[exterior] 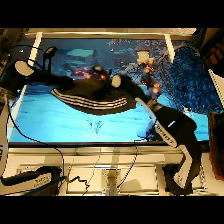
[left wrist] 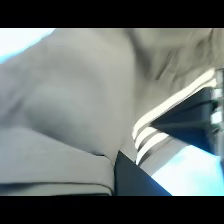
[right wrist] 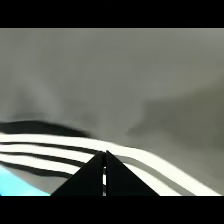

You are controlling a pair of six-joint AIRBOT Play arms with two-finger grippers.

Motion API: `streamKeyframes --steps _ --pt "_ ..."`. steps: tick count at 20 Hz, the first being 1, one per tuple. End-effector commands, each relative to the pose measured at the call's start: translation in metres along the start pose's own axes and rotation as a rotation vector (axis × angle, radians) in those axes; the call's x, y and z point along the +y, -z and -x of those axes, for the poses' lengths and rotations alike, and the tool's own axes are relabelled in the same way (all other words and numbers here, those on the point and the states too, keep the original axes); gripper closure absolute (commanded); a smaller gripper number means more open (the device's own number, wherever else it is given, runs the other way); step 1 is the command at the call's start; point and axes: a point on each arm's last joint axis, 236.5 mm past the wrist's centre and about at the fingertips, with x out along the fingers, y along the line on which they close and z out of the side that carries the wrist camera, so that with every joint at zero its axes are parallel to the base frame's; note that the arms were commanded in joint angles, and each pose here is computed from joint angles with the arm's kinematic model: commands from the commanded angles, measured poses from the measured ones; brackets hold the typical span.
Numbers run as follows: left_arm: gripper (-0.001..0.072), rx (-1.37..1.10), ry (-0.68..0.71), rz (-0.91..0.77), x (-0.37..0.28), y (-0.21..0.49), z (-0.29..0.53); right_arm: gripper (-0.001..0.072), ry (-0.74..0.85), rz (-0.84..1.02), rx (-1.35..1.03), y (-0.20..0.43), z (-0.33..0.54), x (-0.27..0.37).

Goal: Fold the clothes and pants, and hang the long-sleeved shirts on hangers.

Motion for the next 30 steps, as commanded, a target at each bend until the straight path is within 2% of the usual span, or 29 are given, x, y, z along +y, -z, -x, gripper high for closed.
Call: streamKeyframes --steps 1,6,11,12,13,14,18,21,23,26,28,29,30 --pt "0.0698 -0.167 0.072 0.044 -0.034 -0.041 -0.009 0.0690 0.037 -0.077 -0.047 -0.020 0.056 -0.041" --pt "0.0699 -0.298 0.195 0.015 -0.137 -0.059 -0.075 0.0690 0.102 -0.123 -0.226 -0.057 0.156 -0.080" --pt "0.0694 -0.306 0.280 0.134 -0.227 -0.014 -0.173 0.0690 0.176 -0.165 -0.366 -0.070 0.240 -0.114" --pt "0.0563 -0.296 0.275 0.120 -0.237 -0.001 -0.186 0.0690 0.194 -0.176 -0.377 -0.068 0.251 -0.124" --pt "0.0086 -0.276 0.280 0.107 -0.248 0.012 -0.195 0.0690 0.217 -0.187 -0.380 -0.065 0.260 -0.134" --pt "0.0007 -0.264 0.290 0.093 -0.256 0.019 -0.196 0.0690 0.247 -0.200 -0.378 -0.061 0.269 -0.148" --pt "0.0004 -0.322 0.306 0.067 -0.260 -0.004 -0.166 0.0690 0.429 -0.251 -0.349 -0.033 0.302 -0.219" --pt "0.0005 -0.433 0.244 -0.048 -0.231 -0.049 -0.119 0.0691 0.510 -0.293 -0.232 0.015 0.306 -0.274" --pt "0.0006 -0.489 0.186 -0.110 -0.202 -0.076 -0.085 0.0691 0.403 -0.293 -0.049 0.066 0.279 -0.281" --pt "0.0006 -0.512 0.132 -0.099 -0.157 -0.098 -0.044 0.0690 -0.025 -0.262 -0.047 0.077 0.223 -0.214" --pt "0.0007 -0.486 0.112 -0.076 -0.131 -0.099 -0.028 0.0690 -0.103 -0.197 -0.001 0.088 0.193 -0.188" --pt "0.0008 -0.469 0.106 -0.067 -0.122 -0.098 -0.024 0.0661 -0.072 -0.153 0.047 0.097 0.176 -0.184" --pt "0.0009 -0.445 0.106 -0.045 -0.115 -0.094 -0.023 0.0468 -0.027 -0.114 0.080 0.101 0.162 -0.184"
